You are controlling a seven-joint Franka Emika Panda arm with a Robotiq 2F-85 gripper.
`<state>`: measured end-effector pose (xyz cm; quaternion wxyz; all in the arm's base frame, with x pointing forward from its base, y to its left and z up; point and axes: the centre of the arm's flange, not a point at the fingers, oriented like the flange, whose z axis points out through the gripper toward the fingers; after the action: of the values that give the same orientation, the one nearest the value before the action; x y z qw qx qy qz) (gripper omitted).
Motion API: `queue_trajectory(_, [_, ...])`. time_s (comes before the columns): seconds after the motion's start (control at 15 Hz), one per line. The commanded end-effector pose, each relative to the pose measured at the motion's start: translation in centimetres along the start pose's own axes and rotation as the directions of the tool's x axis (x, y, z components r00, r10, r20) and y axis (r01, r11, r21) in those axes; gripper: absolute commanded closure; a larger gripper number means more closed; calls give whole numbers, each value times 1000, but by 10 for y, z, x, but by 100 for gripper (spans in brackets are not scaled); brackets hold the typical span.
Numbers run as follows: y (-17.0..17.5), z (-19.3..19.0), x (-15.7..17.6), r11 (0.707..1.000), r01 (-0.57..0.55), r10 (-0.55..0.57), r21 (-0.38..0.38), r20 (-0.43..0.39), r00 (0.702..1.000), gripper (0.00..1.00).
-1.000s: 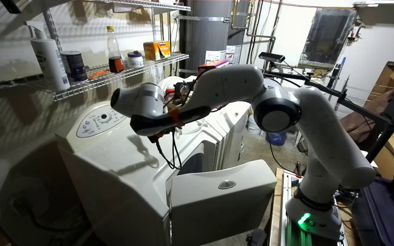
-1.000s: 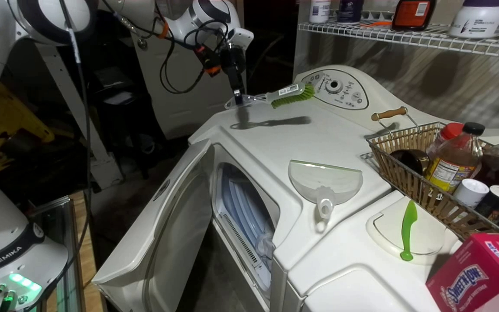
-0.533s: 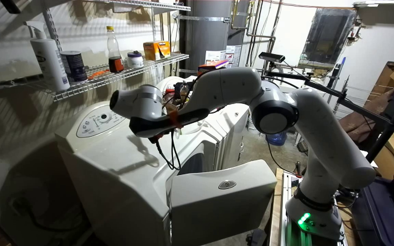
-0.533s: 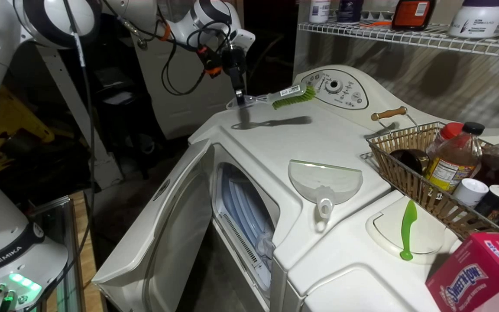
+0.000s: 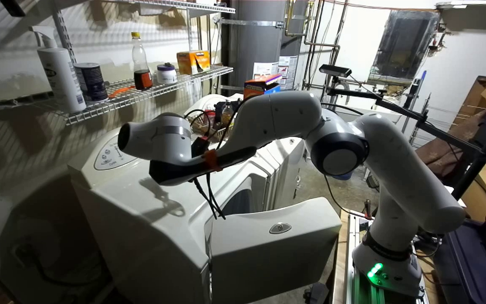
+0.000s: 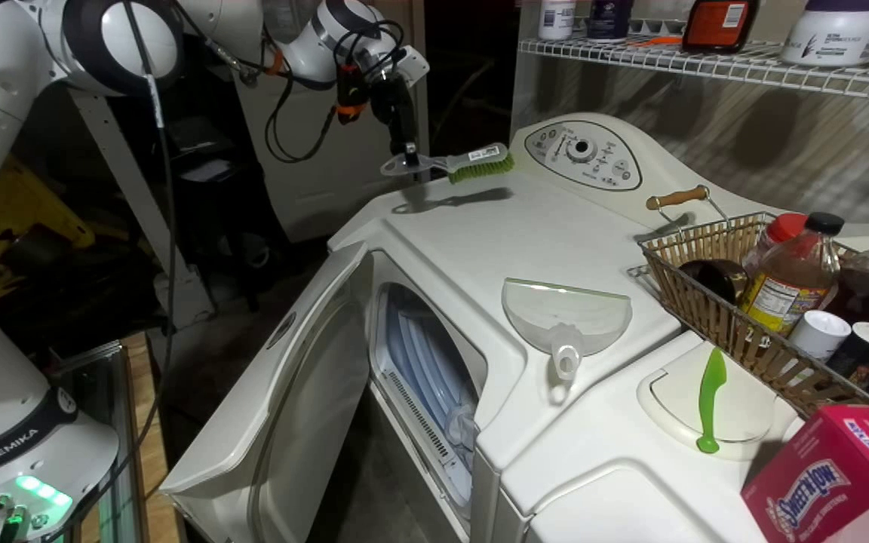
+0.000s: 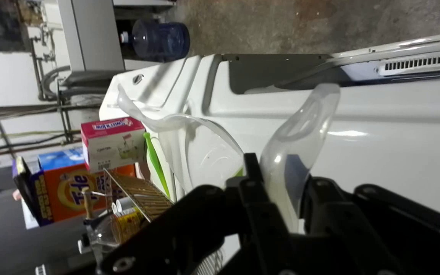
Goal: Use the green hand broom to sweep the top of the left washing machine
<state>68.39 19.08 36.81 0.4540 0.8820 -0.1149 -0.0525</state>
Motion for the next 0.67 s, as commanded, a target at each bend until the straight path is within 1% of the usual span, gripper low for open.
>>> queue_trajectory(0.0, [-23, -43, 5, 984, 165, -171, -67, -89, 981, 95])
queue_trajectory(0.13, [-35, -60, -2, 964, 247, -259, -95, -141, 956, 95])
queue_trajectory(0.27, [-45, -75, -8, 937, 329, -346, -117, -193, 918, 95])
queue_trajectory(0.4, [-54, -86, -10, 902, 408, -431, -142, -245, 868, 95])
queue_trajectory(0.6, [-65, -97, -10, 836, 516, -548, -185, -320, 773, 95])
